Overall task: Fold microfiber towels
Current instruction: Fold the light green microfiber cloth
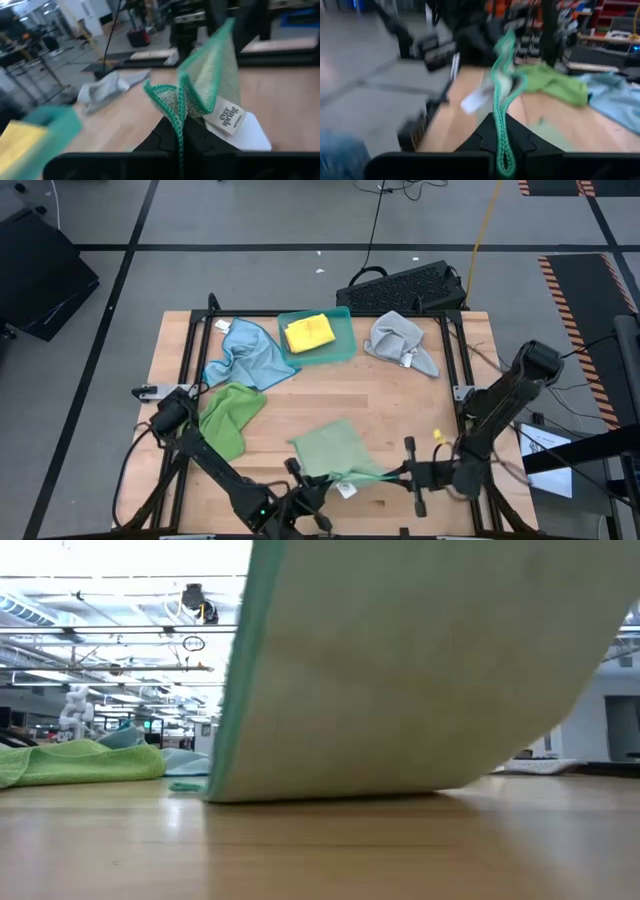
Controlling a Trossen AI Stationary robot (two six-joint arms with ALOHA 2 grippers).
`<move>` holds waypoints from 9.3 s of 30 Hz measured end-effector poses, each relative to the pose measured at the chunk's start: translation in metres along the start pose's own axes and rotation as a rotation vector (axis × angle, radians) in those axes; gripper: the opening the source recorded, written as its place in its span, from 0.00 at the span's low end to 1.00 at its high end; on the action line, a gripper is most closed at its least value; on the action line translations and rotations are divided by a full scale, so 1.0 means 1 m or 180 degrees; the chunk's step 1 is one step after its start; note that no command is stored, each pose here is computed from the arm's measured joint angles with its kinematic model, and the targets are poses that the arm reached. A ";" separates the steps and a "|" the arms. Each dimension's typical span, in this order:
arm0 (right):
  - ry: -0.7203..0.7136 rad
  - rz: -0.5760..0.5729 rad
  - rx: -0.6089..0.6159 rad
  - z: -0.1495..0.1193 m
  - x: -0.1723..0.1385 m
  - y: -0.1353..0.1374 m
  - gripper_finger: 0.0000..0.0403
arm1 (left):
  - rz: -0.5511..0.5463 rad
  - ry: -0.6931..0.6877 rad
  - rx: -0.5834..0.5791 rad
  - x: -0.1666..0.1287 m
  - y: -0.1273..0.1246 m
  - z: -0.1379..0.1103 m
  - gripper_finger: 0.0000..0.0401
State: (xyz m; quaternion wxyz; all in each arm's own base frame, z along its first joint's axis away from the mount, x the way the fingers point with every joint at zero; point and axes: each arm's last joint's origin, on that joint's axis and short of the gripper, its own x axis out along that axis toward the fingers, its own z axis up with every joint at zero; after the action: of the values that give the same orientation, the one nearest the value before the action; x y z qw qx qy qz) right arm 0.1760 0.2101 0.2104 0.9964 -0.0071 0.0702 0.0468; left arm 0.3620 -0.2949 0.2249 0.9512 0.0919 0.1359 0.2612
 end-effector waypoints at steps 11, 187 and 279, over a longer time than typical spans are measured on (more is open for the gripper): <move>-0.0182 0.0187 0.0230 0.051 -0.020 0.014 0.01 | -0.0816 -0.0450 0.0296 0.004 0.005 0.050 0.01; 0.0455 -0.0698 0.0349 -0.127 0.073 -0.143 0.08 | -0.1285 0.0541 -0.0172 0.121 0.152 -0.071 0.08; 0.0632 -0.0087 0.0675 -0.127 -0.030 -0.109 0.08 | -0.1496 0.0758 0.0041 0.122 0.039 -0.030 0.46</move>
State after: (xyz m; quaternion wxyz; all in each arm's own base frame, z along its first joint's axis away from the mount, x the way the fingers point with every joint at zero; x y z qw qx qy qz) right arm 0.1394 0.0965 0.0894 0.9803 0.0927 0.1729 0.0246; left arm 0.4354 -0.1949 0.1799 0.9625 0.0324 0.2662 0.0412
